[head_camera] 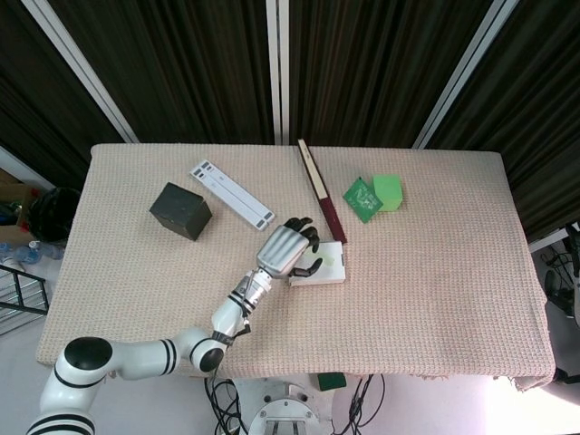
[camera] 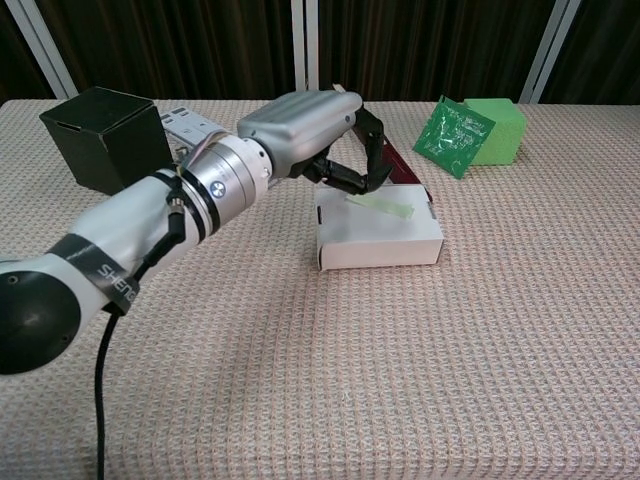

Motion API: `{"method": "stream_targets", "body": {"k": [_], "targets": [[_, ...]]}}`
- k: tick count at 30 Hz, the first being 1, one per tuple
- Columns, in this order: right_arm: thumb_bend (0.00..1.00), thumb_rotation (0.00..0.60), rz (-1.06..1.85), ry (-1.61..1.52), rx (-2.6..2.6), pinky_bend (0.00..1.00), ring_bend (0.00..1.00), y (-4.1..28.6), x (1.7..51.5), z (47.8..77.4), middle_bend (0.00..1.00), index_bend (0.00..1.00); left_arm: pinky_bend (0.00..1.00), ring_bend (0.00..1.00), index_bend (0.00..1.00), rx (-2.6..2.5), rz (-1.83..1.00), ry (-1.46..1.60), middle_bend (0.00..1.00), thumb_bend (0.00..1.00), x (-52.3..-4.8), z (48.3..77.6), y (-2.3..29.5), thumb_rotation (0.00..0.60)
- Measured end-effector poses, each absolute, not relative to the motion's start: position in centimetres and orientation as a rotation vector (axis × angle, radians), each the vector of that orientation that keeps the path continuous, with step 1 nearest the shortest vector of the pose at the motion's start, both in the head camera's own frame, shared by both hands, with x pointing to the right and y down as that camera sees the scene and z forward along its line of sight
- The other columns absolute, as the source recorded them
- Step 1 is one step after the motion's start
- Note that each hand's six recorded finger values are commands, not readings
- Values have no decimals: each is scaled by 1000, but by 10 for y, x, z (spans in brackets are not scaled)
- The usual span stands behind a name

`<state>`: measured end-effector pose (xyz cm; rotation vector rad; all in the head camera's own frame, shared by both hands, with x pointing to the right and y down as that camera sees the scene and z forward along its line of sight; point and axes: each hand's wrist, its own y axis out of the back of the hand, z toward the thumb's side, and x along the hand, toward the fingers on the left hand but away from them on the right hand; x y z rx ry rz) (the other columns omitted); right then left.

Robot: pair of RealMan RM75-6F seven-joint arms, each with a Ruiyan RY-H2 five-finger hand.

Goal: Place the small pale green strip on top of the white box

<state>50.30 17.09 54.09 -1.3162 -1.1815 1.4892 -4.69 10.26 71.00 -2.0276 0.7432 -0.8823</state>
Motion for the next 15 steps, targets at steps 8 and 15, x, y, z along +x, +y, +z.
{"method": "stream_targets", "body": {"k": [8, 15], "targets": [[491, 600, 1445, -1109, -1393, 0, 0, 170, 484, 551, 0, 0, 260, 180, 389, -2006, -854, 926, 318, 90, -121, 679, 85, 130], [810, 582, 1370, -874, -1563, 0, 0, 164, 439, 581, 0, 0, 279, 180, 382, -1894, -1069, 986, 265, 238, -231, 659, 97, 379]]}}
